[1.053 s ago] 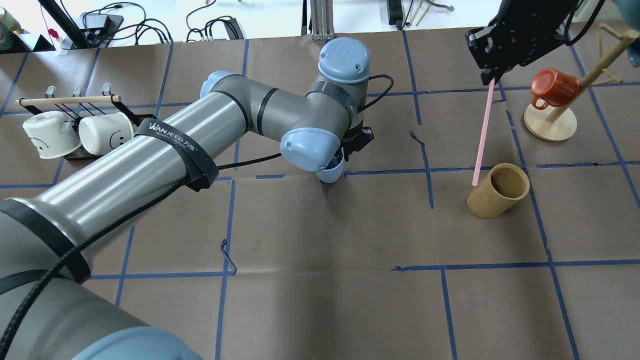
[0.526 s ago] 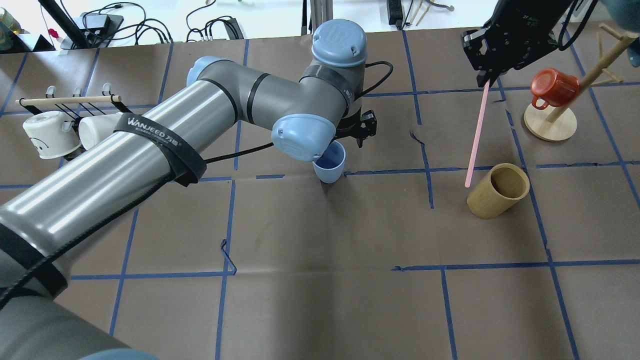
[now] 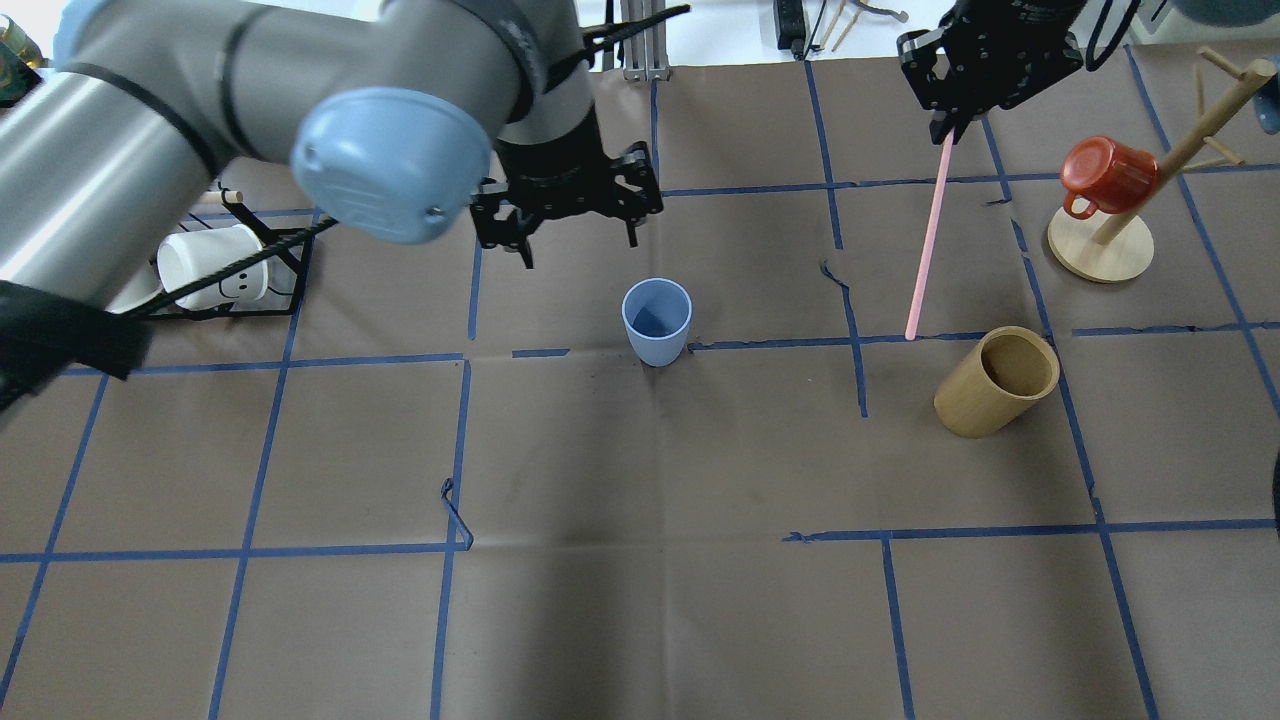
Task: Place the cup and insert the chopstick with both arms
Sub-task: 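Release cup and raise left gripper while right carries chopstick toward it, then lower the pink chopstick into the blue cup with the right gripper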
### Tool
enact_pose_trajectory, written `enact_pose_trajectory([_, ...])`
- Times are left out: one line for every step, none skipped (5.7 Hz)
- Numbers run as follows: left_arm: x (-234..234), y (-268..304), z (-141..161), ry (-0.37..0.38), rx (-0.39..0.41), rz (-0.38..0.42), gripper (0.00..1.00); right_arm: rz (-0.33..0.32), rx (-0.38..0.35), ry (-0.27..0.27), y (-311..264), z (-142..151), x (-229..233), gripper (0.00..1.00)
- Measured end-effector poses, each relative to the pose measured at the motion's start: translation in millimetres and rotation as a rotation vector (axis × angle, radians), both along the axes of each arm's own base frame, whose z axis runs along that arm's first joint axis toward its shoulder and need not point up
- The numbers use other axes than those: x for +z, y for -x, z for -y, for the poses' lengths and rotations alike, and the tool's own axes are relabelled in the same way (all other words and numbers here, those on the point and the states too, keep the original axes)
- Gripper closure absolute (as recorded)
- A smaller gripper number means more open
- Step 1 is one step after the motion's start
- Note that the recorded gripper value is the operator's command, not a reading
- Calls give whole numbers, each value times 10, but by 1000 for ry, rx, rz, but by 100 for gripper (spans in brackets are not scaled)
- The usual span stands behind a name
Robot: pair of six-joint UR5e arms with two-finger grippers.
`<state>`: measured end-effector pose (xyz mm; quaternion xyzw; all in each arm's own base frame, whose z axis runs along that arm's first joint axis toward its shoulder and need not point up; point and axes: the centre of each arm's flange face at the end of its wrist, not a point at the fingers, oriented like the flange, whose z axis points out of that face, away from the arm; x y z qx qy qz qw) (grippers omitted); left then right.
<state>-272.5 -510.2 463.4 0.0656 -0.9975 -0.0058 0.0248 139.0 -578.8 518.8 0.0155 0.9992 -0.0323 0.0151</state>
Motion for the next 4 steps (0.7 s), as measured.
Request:
enact_pose_trajectory([299,-481,-163,-9,-57,5,1,1,-15,19,-395,234,24,91])
enact_pose_trajectory([412,-850,-313,-19,-96,17,1,10,-47,30,-854,456,-30,91])
enact_pose_trajectory([404,-1085,-444,-30,-98,22,1,21,-79,37,-1347,617,-177,91])
enact_pose_trajectory([382,-1192,-536,-35,-92,24,1,30,-100,41,-1747,669,-343,91])
